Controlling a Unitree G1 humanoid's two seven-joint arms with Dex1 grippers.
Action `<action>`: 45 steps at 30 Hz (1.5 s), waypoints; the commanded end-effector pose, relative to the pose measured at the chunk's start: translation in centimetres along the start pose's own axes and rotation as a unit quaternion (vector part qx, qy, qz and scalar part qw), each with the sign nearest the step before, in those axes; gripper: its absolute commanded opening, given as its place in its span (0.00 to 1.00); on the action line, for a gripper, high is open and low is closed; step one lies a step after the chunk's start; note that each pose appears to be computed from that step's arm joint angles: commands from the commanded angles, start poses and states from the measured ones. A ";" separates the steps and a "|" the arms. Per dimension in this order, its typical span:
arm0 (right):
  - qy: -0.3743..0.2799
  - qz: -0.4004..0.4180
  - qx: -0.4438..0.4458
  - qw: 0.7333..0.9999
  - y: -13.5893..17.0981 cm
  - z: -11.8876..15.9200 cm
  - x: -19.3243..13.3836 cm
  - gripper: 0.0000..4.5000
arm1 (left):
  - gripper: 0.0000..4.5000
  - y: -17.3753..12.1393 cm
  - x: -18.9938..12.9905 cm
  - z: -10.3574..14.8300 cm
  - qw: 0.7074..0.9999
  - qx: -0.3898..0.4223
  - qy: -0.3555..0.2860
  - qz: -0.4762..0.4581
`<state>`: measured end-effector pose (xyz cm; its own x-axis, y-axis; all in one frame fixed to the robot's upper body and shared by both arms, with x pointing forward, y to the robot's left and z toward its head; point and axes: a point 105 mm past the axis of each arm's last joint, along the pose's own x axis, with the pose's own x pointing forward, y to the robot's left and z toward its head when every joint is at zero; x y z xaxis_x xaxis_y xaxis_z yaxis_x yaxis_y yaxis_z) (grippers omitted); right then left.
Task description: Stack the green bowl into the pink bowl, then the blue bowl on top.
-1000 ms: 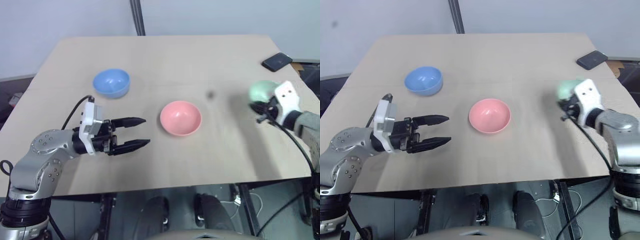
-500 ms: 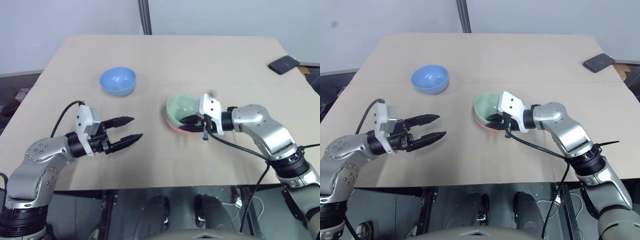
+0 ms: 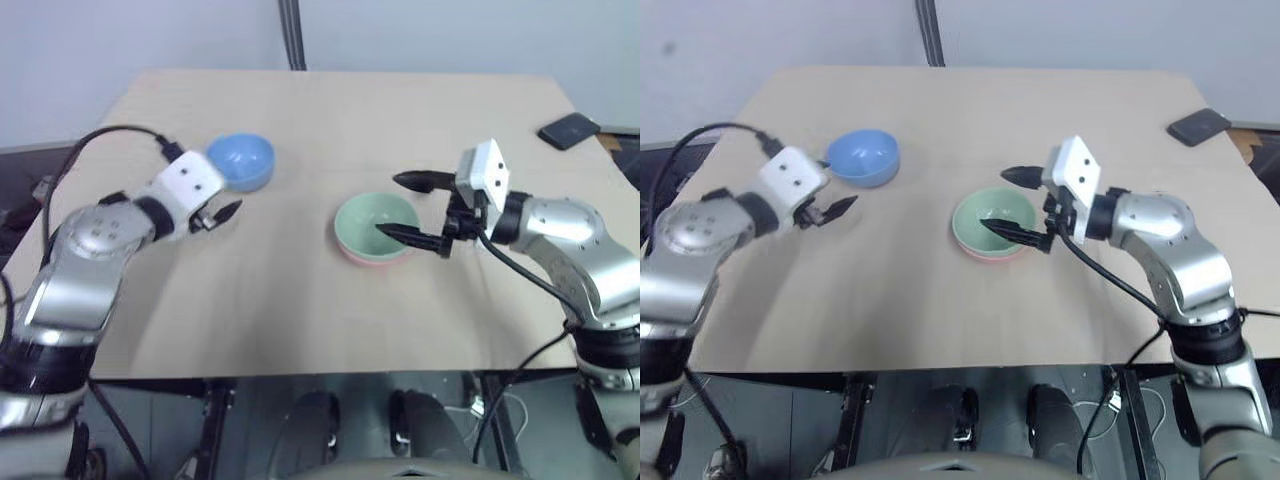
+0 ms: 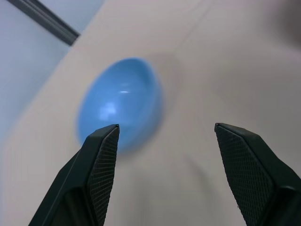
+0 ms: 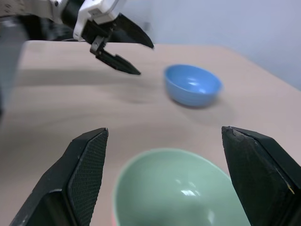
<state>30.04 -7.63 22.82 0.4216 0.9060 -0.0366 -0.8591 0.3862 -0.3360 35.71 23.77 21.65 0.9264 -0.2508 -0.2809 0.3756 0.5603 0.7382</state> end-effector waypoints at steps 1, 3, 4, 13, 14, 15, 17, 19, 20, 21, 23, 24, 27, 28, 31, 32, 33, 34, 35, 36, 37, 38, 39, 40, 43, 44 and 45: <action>-0.013 -0.051 -0.037 0.998 -0.9 1.1 -0.7 0.90 | 0.77 0.8 2.8 -0.2 0.998 0.037 0.057 0.006; -0.012 -0.062 -0.042 0.997 -1.0 1.0 -0.7 0.90 | 0.77 0.9 4.2 -0.6 0.995 0.044 0.086 0.002; -0.011 -0.065 -0.045 0.997 -1.0 1.0 -0.7 0.90 | 0.77 1.0 4.9 -0.8 0.994 0.041 0.097 0.004; -0.013 -0.098 -0.059 0.993 -1.3 1.6 -1.6 0.90 | 0.77 0.5 8.5 -1.6 0.985 0.069 0.160 -0.007; -0.013 -0.101 -0.059 0.993 -1.3 1.6 -1.7 0.90 | 0.77 0.6 8.6 -1.9 0.984 0.069 0.165 -0.003; -0.012 -0.102 -0.059 0.993 -1.3 1.6 -1.8 0.91 | 0.64 0.7 8.7 -2.0 0.983 0.074 0.167 -0.003; -0.012 -0.105 -0.059 0.993 -1.3 1.6 -1.9 0.91 | 0.48 0.7 8.8 -2.0 0.983 0.076 0.165 -0.001; -0.013 -0.108 -0.057 0.992 -1.3 1.6 -1.9 0.91 | 0.26 0.8 8.8 -1.9 0.984 0.076 0.159 0.001; -0.013 -0.109 -0.056 0.992 -1.4 1.6 -2.0 0.91 | 0.14 0.8 8.7 -1.8 0.985 0.076 0.156 0.002; -0.013 -0.110 -0.056 0.992 -1.4 1.6 -2.0 0.91 | 0.03 0.9 8.7 -1.6 0.986 0.076 0.151 0.001; -0.012 -0.112 -0.056 0.992 -1.6 1.5 -2.1 0.91 | 0.01 0.9 8.4 -0.9 0.988 0.074 0.133 0.001; -0.010 -0.115 -0.056 0.992 -1.8 1.5 -2.2 0.91 | 0.01 0.9 8.1 0.0 0.991 0.066 0.113 -0.001; 0.002 -0.136 -0.053 0.989 -2.6 1.0 -3.1 0.91 | 0.01 -0.3 6.8 4.5 0.998 0.038 -0.002 -0.053; 0.008 -0.147 -0.050 0.988 -3.1 0.8 -3.6 0.91 | 0.01 -1.1 5.9 6.1 0.995 0.038 -0.048 -0.081; 0.035 -0.186 -0.047 0.981 -4.3 -0.3 -5.7 0.91 | 0.01 -4.3 2.4 10.6 0.965 0.068 -0.187 -0.168; 0.045 -0.201 -0.047 0.977 -4.7 -0.7 -6.5 0.91 | 0.01 -5.5 1.2 11.4 0.950 0.094 -0.227 -0.192; 0.057 -0.215 -0.048 0.974 -5.0 -1.1 -7.2 0.91 | 0.01 -6.5 0.3 11.9 0.936 0.114 -0.257 -0.211; 0.068 -0.226 -0.051 0.970 -5.2 -1.5 -7.8 0.91 | 0.01 -7.2 -0.4 12.2 0.925 0.126 -0.276 -0.228; 0.081 -0.239 -0.054 0.966 -5.5 -1.9 -8.5 0.91 | 0.01 -7.8 -0.7 12.1 0.920 0.124 -0.280 -0.245; 0.099 -0.254 -0.058 0.960 -5.9 -2.3 -9.2 0.91 | 0.01 -8.2 -0.7 12.3 0.917 0.121 -0.285 -0.253; 0.113 -0.267 -0.061 0.955 -6.2 -2.7 -9.8 0.91 | 0.01 -8.6 -0.5 12.4 0.914 0.125 -0.286 -0.259; 0.122 -0.276 -0.062 0.951 -6.5 -2.9 -10.2 0.91 | 0.01 -9.0 -0.2 12.4 0.911 0.129 -0.287 -0.265; 0.126 -0.281 -0.063 0.949 -6.6 -3.0 -10.4 0.91 | 0.01 -9.4 0.0 12.5 0.908 0.132 -0.290 -0.271; 0.127 -0.283 -0.063 0.948 -6.6 -2.9 -10.4 0.91 | 0.01 -9.8 0.2 12.6 0.905 0.127 -0.292 -0.281; 0.129 -0.285 -0.064 0.948 -6.6 -3.0 -10.2 0.91 | 0.17 -10.7 0.7 12.9 0.895 0.126 -0.308 -0.296; 0.129 -0.284 -0.063 0.948 -6.5 -3.0 -10.1 0.91 | 0.25 -10.8 1.0 13.1 0.894 0.114 -0.314 -0.297; 0.129 -0.284 -0.063 0.948 -6.4 -3.1 -10.0 0.91 | 0.37 -11.0 1.0 13.4 0.890 0.110 -0.326 -0.300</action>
<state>32.52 -19.93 21.12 0.8734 0.4794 -0.0859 -0.4640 0.7657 -0.4454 32.37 7.36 20.35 0.3405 -0.8779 -0.3366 0.7462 0.0346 0.6648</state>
